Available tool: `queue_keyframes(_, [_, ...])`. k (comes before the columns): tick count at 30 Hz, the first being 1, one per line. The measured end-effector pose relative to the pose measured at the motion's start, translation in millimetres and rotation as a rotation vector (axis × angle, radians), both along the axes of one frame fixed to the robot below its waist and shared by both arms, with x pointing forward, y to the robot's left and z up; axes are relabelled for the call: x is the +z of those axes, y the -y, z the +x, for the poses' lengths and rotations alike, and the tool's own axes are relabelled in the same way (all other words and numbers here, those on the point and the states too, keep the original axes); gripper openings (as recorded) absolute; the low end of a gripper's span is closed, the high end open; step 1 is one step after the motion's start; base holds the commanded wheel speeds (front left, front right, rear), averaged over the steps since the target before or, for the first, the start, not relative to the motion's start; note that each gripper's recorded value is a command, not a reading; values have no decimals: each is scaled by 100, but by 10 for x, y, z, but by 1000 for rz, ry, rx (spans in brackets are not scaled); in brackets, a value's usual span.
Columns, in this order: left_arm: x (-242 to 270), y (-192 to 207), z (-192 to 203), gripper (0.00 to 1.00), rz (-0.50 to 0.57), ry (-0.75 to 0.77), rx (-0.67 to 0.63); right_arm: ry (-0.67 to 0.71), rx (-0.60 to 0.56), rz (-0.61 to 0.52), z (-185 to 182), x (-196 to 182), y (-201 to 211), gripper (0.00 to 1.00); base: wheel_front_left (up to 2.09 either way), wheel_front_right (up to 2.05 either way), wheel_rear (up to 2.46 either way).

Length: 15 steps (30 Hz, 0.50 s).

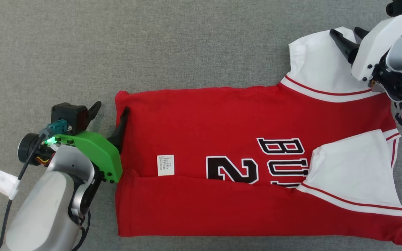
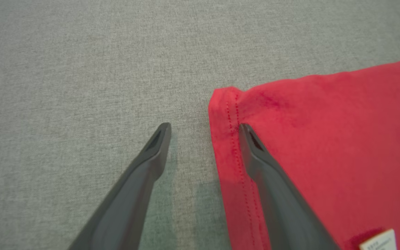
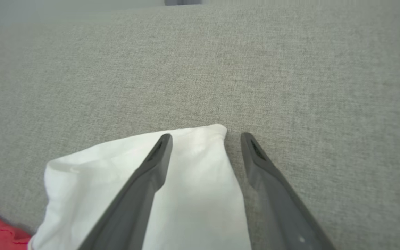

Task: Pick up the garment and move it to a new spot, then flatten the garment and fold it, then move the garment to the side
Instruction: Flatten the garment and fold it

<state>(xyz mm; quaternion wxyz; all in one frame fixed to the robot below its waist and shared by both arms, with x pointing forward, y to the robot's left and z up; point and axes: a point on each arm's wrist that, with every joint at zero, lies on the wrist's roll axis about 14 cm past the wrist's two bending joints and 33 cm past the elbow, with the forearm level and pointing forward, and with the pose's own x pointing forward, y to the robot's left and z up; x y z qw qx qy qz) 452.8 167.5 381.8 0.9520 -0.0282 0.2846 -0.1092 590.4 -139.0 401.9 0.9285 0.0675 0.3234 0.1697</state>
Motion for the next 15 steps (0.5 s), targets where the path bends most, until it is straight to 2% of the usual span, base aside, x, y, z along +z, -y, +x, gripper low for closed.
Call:
queue_keyframes(9, [57,185,123,100,-62,28,-33,-68,0,-9,-29,-137,29,100,0,0,0])
queue_keyframes(14, [9,212,144,100,-73,-12,-37,-93,16,-4,-66,-175,-5,100,0,0,0])
queue_keyframes(15, [-19,217,134,100,-79,-30,-40,-97,19,-4,-69,-181,-10,94,0,0,0])
